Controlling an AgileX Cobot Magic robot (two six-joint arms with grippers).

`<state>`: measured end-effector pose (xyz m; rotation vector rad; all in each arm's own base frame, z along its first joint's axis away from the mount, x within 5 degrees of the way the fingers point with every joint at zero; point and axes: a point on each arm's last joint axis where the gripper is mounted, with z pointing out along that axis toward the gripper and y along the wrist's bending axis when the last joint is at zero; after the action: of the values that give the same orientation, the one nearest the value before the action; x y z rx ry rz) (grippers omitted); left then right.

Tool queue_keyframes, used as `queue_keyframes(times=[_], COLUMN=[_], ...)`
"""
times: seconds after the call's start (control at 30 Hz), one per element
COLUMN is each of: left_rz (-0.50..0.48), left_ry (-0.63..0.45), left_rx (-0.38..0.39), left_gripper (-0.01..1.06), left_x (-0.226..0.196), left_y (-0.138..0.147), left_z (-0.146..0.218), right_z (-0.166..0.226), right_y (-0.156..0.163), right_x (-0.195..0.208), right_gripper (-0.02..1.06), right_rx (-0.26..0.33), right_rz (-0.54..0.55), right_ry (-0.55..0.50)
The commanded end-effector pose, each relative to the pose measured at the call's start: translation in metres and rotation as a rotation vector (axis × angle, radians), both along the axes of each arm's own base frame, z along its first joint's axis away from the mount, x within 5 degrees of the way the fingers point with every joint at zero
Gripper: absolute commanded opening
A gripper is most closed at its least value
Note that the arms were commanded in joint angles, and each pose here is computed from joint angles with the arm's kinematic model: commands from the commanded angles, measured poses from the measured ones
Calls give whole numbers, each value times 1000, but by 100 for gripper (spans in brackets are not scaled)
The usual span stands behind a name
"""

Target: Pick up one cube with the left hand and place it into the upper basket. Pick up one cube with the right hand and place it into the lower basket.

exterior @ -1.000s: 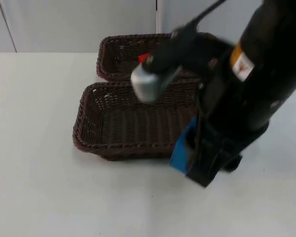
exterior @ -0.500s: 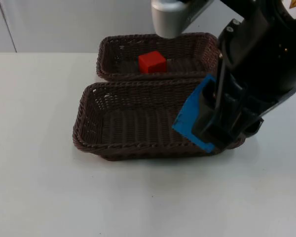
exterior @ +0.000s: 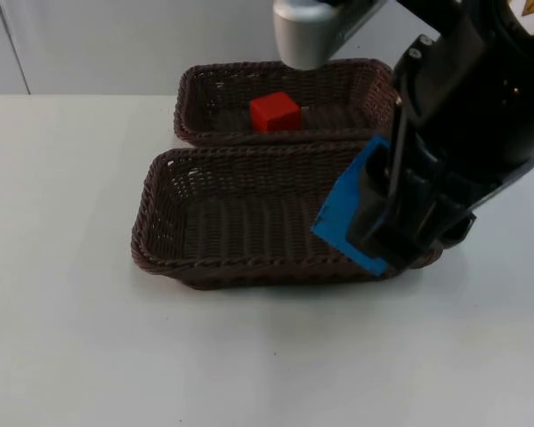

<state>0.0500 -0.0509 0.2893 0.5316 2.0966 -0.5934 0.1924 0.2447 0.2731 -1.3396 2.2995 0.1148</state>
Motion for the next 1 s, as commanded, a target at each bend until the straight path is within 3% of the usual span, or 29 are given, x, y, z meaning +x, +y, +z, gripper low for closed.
queue_keyframes(times=[0.0, 0.73, 0.97], left_rz=[-2, 0, 0], left_ry=[-10, -13, -14], left_rx=[2, 1, 4], left_gripper=[92, 92, 92], left_x=[0, 0, 0], left_y=[0, 0, 1], left_z=[-1, -1, -1], right_z=[5, 4, -10], right_y=[1, 3, -3], right_x=[-1, 2, 33], right_gripper=[0, 0, 0], right_rx=[21, 35, 24], right_rz=[4, 2, -91], right_ry=[-16, -25, 2])
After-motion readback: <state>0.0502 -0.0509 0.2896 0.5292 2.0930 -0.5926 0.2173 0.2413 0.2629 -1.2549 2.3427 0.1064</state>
